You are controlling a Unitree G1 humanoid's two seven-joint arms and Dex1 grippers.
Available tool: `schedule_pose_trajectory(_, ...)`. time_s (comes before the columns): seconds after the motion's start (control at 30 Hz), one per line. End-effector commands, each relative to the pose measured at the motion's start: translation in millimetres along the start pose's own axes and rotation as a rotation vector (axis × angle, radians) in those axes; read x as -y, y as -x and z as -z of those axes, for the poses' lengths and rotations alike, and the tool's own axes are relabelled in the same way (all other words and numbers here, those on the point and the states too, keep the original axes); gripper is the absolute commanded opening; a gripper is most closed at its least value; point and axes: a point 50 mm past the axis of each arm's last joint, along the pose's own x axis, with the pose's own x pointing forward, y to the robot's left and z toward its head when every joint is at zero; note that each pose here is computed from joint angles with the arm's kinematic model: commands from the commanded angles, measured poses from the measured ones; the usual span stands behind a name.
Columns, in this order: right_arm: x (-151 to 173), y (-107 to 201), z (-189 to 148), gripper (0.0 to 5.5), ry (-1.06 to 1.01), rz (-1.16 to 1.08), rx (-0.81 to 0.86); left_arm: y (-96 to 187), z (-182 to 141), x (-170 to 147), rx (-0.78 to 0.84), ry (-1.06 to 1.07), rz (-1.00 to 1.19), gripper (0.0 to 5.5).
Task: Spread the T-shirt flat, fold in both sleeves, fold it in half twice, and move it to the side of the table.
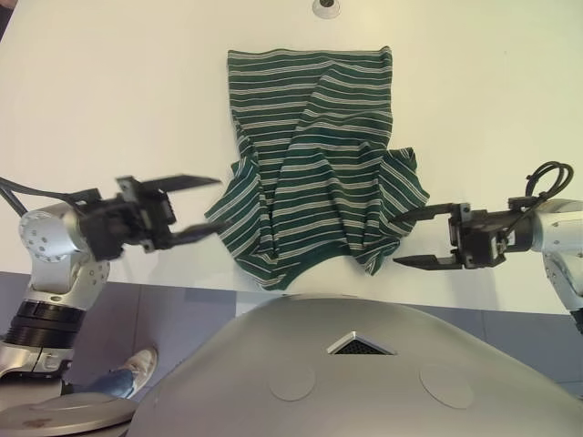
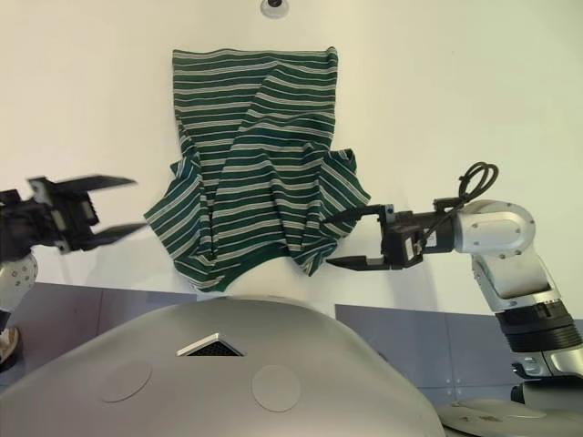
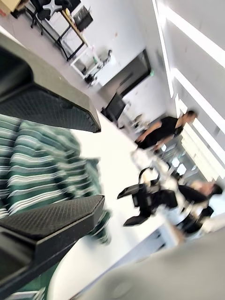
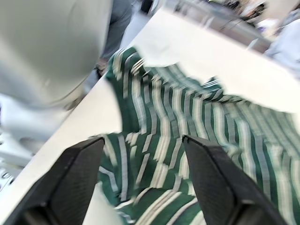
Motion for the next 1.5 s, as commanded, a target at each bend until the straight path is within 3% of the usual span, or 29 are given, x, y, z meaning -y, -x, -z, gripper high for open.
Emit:
schedule_pose_trajectory(0.03,25,12,-12,3.11,0.022,0.156,0.081,2,4,-15,0.019,-0.017,-0.093,2.42)
schedule_pose_trajectory(0.17,55,11,7,3.11,0.047,0.367,-0.040,4,43,-30,-0.227,-0.102,-0.224,2.42)
schedule_pose_trajectory(0.27,71,6,16,3.11,0.080,0.499,-0.113,2,74,-13,-0.446,-0.155,-0.095,2.42)
schedule_pose_trajectory(0.33,76,0,23,3.11,0.094,0.529,-0.165,-1,83,3,-0.476,-0.135,-0.007,2.42)
schedule_pose_trajectory(0.43,70,-8,30,3.11,0.098,0.487,-0.207,-5,82,29,-0.446,-0.086,0.113,2.42)
schedule_pose_trajectory(0.6,50,-6,45,3.11,0.070,0.351,-0.298,0,75,39,-0.433,-0.057,0.210,2.42)
schedule_pose_trajectory(0.67,43,2,51,3.11,0.061,0.289,-0.355,5,80,44,-0.508,-0.073,0.271,2.42)
schedule_pose_trajectory(0.8,43,13,52,3.11,0.049,0.290,-0.374,32,110,52,-0.834,-0.170,0.466,2.42)
schedule_pose_trajectory(0.93,25,17,61,3.11,0.011,0.215,-0.418,53,114,43,-0.977,-0.213,0.456,2.42)
schedule_pose_trajectory(1.13,17,24,91,3.11,0.022,0.207,-0.617,71,113,39,-1.060,-0.244,0.432,2.42)
schedule_pose_trajectory(1.5,-3,62,80,3.11,-0.006,0.198,-0.715,93,109,39,-1.125,-0.247,0.314,2.42)
